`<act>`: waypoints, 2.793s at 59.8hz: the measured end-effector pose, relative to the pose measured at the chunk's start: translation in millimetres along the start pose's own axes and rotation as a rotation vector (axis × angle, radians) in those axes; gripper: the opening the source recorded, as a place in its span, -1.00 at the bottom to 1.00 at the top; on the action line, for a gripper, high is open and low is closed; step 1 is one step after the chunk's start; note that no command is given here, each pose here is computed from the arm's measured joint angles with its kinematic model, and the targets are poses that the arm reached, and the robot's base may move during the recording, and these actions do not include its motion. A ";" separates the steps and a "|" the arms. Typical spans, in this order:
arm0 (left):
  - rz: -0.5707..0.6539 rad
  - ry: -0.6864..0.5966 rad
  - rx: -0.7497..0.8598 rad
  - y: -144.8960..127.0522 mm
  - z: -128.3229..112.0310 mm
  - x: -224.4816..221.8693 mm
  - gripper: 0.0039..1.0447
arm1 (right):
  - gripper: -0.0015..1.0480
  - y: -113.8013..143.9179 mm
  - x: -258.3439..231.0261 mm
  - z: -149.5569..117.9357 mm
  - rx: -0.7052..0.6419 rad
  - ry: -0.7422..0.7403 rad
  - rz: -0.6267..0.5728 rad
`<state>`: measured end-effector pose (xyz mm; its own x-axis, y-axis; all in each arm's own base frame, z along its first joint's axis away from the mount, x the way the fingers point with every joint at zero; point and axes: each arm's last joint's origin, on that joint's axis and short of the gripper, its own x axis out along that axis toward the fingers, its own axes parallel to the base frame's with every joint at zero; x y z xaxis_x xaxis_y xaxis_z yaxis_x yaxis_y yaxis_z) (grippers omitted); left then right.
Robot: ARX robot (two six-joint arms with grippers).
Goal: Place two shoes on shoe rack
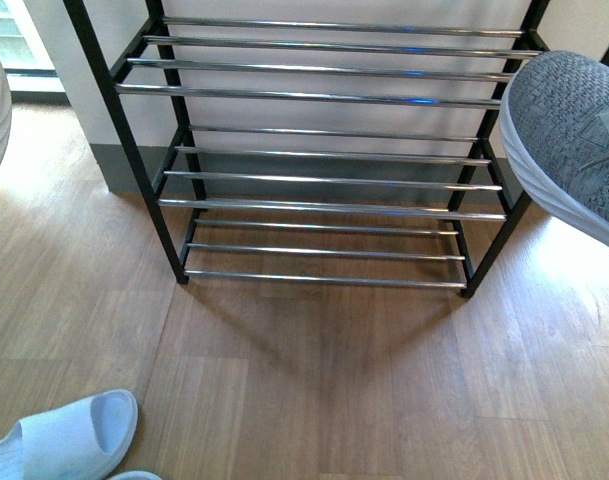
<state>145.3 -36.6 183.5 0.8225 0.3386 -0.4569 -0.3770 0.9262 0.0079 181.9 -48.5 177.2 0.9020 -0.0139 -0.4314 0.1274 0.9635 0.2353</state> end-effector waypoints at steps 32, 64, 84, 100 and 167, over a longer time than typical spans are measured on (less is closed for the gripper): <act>-0.003 0.002 0.000 -0.1 -0.1 0.1 -0.97 | -0.97 -0.2 0.1 0.0 0.000 -0.001 -0.008; -0.003 0.002 0.000 -0.1 -0.1 0.1 -0.97 | -0.97 -0.2 0.1 0.0 0.000 -0.001 -0.007; -0.003 0.005 0.002 0.0 -1.0 0.3 -0.97 | -0.97 -0.3 0.1 -0.3 0.000 0.000 -0.008; -0.002 0.005 0.004 0.1 -1.2 0.4 -0.97 | -0.97 -0.3 0.1 -0.4 0.000 0.001 -0.008; -0.002 0.005 0.004 0.1 -1.2 0.4 -0.97 | -0.97 20.3 19.8 38.6 -0.046 -0.224 0.034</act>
<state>145.1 -36.5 182.2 0.8212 0.3362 -0.4611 -0.3740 0.9274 0.0102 218.3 -39.5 207.1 0.9752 -0.0348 -0.2187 0.0806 0.9756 0.2041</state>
